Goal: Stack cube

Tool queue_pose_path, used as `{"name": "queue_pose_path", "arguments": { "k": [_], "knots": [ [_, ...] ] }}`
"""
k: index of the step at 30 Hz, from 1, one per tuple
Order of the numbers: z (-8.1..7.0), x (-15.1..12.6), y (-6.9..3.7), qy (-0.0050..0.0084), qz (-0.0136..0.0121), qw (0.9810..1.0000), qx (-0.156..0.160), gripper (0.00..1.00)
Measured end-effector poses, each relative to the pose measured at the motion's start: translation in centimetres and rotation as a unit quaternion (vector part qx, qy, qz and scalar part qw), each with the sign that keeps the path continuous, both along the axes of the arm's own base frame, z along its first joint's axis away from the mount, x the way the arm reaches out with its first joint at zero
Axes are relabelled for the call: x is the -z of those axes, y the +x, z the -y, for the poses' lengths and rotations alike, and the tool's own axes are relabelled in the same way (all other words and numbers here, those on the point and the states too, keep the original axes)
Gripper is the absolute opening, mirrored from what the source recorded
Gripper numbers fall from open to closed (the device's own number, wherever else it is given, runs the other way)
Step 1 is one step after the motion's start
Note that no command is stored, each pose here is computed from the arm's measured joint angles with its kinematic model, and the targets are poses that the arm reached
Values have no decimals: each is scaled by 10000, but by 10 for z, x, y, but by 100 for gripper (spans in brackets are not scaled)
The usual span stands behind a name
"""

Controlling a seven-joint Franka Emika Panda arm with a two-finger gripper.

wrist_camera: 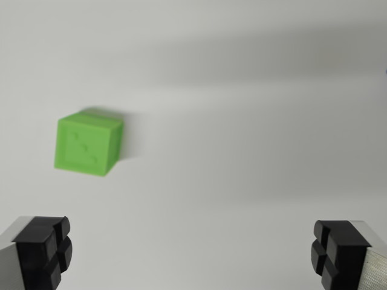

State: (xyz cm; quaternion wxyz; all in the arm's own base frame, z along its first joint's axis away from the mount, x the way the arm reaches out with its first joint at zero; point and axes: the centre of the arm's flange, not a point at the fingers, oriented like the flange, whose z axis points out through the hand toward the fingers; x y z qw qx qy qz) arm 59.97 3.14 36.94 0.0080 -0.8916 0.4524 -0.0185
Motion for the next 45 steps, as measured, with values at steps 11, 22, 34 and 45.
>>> {"name": "queue_pose_path", "arguments": {
  "k": [11, 22, 34, 45],
  "knots": [
    [-24, 30, -1, 8, -44, 9998, 175, 100],
    [-51, 63, -3, 18, -95, 9993, 374, 100],
    [-81, 101, -5, 27, -151, 9981, 600, 100],
    [-111, 140, -8, 29, -209, 9964, 820, 100]
  ]
}}
